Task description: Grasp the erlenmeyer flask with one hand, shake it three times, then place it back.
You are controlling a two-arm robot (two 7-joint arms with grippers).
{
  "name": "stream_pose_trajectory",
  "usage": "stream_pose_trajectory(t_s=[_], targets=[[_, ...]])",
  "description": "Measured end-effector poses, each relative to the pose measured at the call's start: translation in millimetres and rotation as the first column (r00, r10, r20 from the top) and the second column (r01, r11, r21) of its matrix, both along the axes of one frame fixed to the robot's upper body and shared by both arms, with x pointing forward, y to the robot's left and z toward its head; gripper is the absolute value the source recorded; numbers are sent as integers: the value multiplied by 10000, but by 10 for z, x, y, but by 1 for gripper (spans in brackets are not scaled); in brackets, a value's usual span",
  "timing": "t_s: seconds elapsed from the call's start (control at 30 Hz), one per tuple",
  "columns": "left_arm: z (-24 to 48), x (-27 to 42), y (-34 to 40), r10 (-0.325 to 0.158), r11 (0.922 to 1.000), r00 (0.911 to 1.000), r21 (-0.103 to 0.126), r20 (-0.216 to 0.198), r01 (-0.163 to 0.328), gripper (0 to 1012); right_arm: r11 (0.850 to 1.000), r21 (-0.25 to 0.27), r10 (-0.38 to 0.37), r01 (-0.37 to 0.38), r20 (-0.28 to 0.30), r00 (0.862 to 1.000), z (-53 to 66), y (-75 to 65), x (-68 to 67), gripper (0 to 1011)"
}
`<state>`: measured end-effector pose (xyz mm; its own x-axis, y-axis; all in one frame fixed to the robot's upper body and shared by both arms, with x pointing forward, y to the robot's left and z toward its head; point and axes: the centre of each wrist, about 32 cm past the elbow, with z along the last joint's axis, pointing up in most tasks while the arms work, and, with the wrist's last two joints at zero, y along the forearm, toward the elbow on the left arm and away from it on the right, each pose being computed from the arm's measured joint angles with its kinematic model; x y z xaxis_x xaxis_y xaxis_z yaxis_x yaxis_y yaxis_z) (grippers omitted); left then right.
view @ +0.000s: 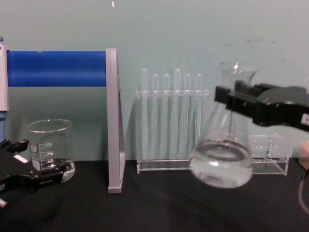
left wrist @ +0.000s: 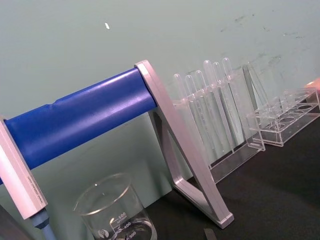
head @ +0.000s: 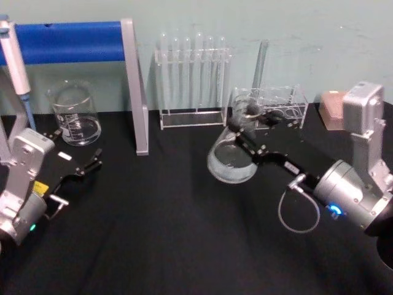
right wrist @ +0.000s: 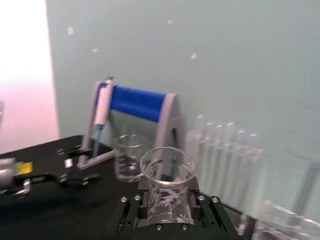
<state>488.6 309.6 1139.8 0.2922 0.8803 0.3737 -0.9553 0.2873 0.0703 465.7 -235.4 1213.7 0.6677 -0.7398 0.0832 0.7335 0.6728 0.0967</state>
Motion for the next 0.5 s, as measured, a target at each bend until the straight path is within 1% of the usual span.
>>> stream_pose_trajectory(t_s=[0.03,0.1,0.2,0.23,0.27,0.33,0.43,0.5], targets=[[0,0,0,0,10000,10000,0,0,0,1001,9995,59,-298,297,82,9995,26,-13,-26,449],[0,0,0,0,10000,10000,0,0,0,1001,9982,138,-592,590,135,9982,36,-27,-51,449],[0,0,0,-1,10000,10000,0,0,1,1001,9906,329,-1334,1325,261,9907,44,-71,-100,449],[0,0,0,-1,10000,10000,0,0,1,1001,9906,329,-1334,1325,261,9907,44,-71,-100,449],[0,0,0,0,10000,10000,0,0,0,1001,9869,380,-1576,1566,265,9871,42,-89,-116,448],[0,0,0,0,10000,10000,0,-1,0,1001,9830,405,-1804,1793,248,9833,45,-110,-128,449],[0,0,0,0,10000,10000,0,-1,0,1001,9748,383,-2204,2200,82,9754,35,-147,-153,449],[0,0,0,0,10000,10000,0,-1,0,1001,9725,359,-2303,2301,20,9731,30,-158,-161,449]])
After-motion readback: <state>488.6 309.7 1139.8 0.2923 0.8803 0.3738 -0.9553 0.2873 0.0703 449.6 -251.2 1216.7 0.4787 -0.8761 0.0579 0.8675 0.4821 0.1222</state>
